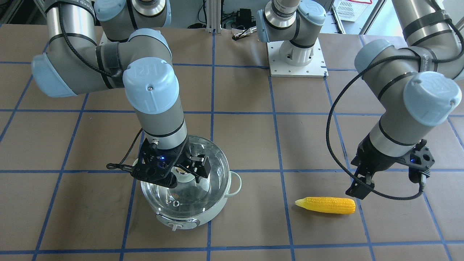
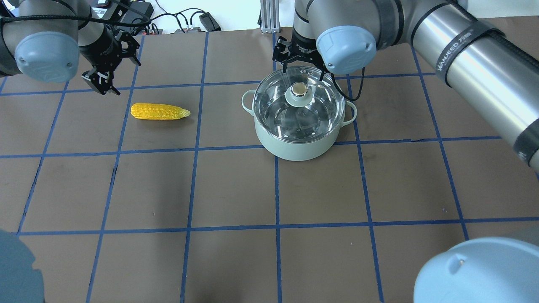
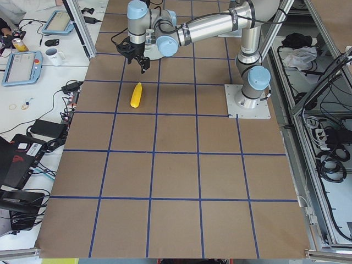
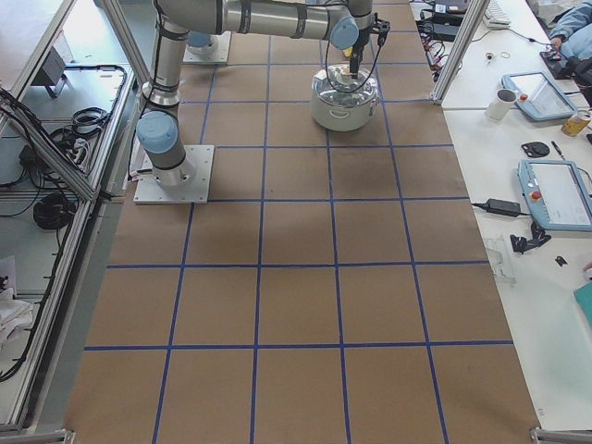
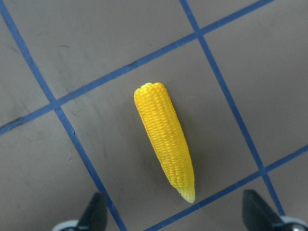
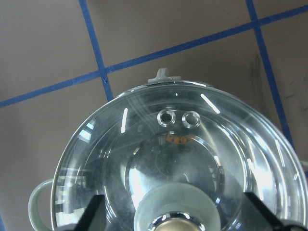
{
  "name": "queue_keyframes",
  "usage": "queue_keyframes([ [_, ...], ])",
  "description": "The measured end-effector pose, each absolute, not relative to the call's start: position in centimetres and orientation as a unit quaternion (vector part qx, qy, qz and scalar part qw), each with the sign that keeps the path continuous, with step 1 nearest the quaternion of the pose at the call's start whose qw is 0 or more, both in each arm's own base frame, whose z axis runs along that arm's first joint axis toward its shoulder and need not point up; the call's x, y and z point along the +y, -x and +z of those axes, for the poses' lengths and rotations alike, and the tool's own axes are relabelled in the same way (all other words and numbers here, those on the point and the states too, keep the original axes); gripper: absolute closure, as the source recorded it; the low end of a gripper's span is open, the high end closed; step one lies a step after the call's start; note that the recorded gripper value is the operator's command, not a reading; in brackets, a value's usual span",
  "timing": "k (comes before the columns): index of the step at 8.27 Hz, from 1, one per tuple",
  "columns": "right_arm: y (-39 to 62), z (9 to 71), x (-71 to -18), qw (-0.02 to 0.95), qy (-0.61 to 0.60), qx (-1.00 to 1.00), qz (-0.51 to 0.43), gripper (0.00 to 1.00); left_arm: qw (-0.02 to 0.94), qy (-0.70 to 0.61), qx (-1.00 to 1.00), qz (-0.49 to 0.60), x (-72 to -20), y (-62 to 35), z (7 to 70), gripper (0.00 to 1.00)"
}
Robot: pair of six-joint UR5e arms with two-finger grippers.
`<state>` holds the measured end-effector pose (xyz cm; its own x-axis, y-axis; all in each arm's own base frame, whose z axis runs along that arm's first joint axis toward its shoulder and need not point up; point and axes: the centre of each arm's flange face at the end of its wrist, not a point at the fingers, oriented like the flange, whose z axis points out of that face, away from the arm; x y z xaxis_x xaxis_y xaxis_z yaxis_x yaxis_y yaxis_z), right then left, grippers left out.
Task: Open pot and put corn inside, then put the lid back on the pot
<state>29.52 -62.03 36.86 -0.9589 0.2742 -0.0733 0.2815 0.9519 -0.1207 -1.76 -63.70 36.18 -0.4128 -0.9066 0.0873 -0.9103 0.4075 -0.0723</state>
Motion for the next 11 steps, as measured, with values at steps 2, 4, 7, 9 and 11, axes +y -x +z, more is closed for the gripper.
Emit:
queue_keyframes([
  [2,-30.8,35.8,-61.5,0.023,-0.139,0.988,-0.059,0.0,0.027,-0.587,-0.809,0.026,-64.8,1.9,33.0,0.0],
  [4,-30.9,35.5,-61.4,0.017,-0.13,0.99,-0.058,0.2,0.029,-0.598,-0.801,0.004,-65.7,2.0,30.5,0.0],
  [7,-30.8,35.2,-61.3,0.014,-0.125,0.99,-0.056,0.51,0.018,-0.601,-0.799,-0.016,-66.5,1.8,27.3,0.0],
  [9,-30.8,35.0,-61.1,0.013,-0.124,0.991,-0.051,0.72,0.005,-0.618,-0.786,-0.035,-67.1,1.3,24.0,0.0],
  [11,-30.8,34.9,-60.9,0.016,-0.123,0.991,-0.048,0.76,-0.002,-0.634,-0.772,-0.045,-67.3,0.3,22.3,0.0],
])
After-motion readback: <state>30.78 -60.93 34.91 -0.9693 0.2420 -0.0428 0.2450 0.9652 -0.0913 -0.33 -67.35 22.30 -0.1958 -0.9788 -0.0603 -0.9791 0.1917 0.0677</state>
